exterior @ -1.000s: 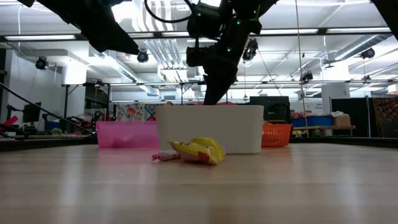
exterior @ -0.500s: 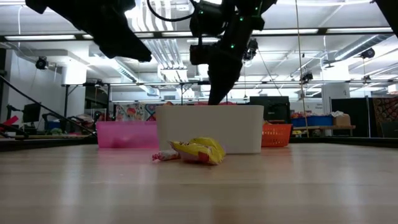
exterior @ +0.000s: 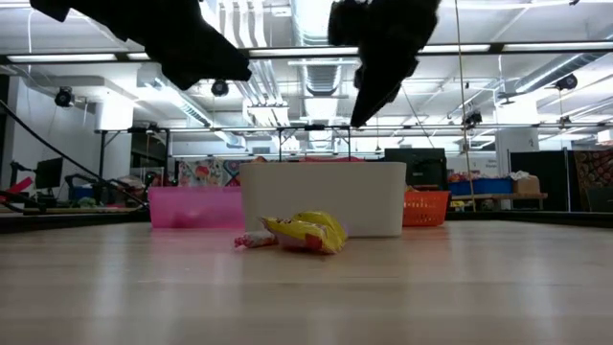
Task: Sort candy
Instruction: Put the yellow candy into the orange bin
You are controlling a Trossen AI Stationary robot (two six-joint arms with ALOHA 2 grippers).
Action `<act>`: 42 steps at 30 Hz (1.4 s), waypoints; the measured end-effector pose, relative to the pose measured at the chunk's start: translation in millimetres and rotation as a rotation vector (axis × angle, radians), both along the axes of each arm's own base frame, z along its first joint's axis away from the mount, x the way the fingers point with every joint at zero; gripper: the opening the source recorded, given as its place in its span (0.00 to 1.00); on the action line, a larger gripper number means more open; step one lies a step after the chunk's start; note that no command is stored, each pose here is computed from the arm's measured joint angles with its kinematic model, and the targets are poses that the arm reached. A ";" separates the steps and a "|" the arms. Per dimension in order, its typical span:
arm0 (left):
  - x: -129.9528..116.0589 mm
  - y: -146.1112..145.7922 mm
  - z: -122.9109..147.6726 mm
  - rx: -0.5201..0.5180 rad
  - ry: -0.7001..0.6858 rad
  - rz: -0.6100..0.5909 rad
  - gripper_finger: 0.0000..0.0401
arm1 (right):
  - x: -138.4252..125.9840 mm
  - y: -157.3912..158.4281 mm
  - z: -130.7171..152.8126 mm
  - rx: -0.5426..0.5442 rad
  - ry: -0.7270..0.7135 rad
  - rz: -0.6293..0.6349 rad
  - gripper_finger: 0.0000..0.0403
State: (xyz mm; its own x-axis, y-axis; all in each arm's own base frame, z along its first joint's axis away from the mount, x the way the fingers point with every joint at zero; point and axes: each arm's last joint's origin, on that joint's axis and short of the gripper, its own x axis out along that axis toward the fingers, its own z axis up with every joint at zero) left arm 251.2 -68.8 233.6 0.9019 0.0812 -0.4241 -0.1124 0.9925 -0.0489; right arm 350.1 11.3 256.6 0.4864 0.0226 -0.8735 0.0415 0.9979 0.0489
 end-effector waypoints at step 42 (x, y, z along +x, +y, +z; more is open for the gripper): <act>69.4 -73.2 -128.4 0.442 0.330 -0.064 0.48 | -46.6 98.8 3.3 0.026 -0.222 0.022 0.31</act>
State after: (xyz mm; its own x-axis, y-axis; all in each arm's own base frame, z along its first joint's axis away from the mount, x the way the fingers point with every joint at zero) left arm 320.6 -142.0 105.2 0.7361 0.2654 -0.6227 0.0095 0.9157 0.4017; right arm 303.5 110.1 259.9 0.6659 0.0568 -0.7438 0.0046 0.9968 0.0802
